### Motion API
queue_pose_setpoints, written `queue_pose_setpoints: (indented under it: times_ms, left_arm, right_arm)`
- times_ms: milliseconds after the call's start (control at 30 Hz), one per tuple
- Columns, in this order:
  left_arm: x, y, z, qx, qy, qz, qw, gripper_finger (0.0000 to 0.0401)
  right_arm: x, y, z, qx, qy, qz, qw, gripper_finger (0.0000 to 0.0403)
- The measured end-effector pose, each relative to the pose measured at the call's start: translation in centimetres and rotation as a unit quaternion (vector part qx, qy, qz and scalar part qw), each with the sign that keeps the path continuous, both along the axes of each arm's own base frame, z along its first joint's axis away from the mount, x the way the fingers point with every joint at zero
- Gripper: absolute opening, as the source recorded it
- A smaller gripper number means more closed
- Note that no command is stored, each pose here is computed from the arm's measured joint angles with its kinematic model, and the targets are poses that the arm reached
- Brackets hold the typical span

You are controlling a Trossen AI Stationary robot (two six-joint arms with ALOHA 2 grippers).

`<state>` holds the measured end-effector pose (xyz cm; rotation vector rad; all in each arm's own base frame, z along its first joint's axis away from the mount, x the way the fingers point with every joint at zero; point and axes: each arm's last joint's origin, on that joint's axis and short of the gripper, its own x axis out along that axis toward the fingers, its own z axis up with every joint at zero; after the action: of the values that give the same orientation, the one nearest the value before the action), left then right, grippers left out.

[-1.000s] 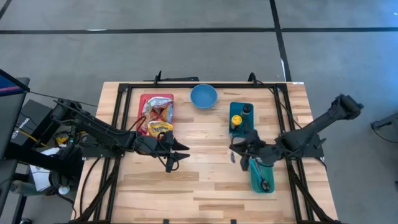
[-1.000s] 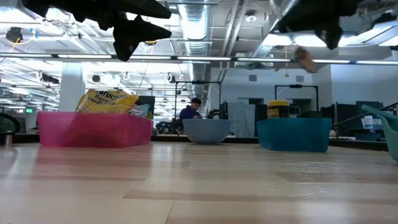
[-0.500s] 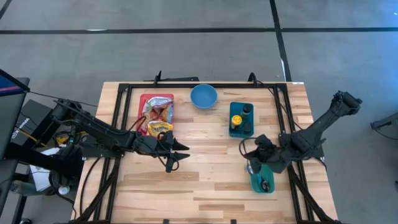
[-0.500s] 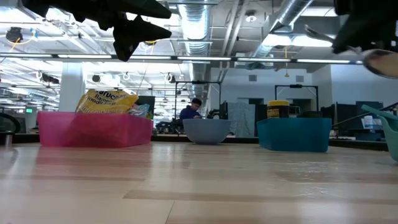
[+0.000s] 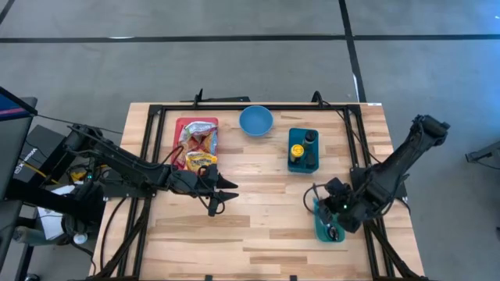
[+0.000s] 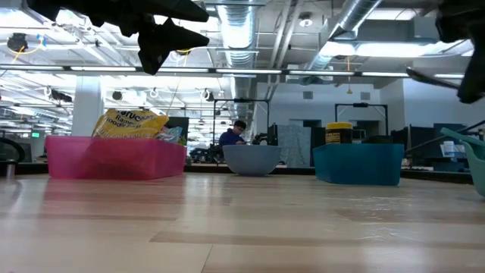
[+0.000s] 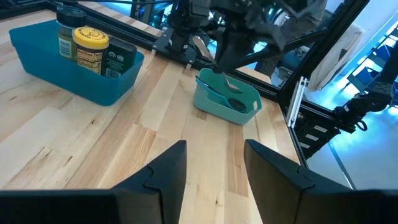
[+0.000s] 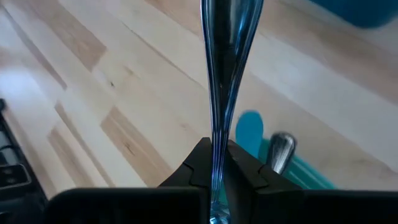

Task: Pick & Place Food Item
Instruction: Put the silver spoon into the green bin

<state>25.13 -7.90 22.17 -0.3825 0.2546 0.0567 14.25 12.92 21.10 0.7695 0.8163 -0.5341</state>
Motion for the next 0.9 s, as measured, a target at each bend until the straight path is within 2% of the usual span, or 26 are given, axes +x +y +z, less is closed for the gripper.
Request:
queue_pose_setpoints:
  times_ms: [433, 900]
  left_arm:
    - [0.0, 0.0, 0.0, 0.000, 0.000, 0.000, 1.000, 0.0153]
    - [0.0, 0.0, 0.0, 0.000, 0.000, 0.000, 1.000, 0.0154]
  right_arm:
    - [-0.2, 2.3, -2.8, -0.015, 0.047, -0.012, 0.999, 0.0015]
    - [-1.1, 3.2, -3.1, -0.005, 0.061, 0.001, 0.998, 0.0015]
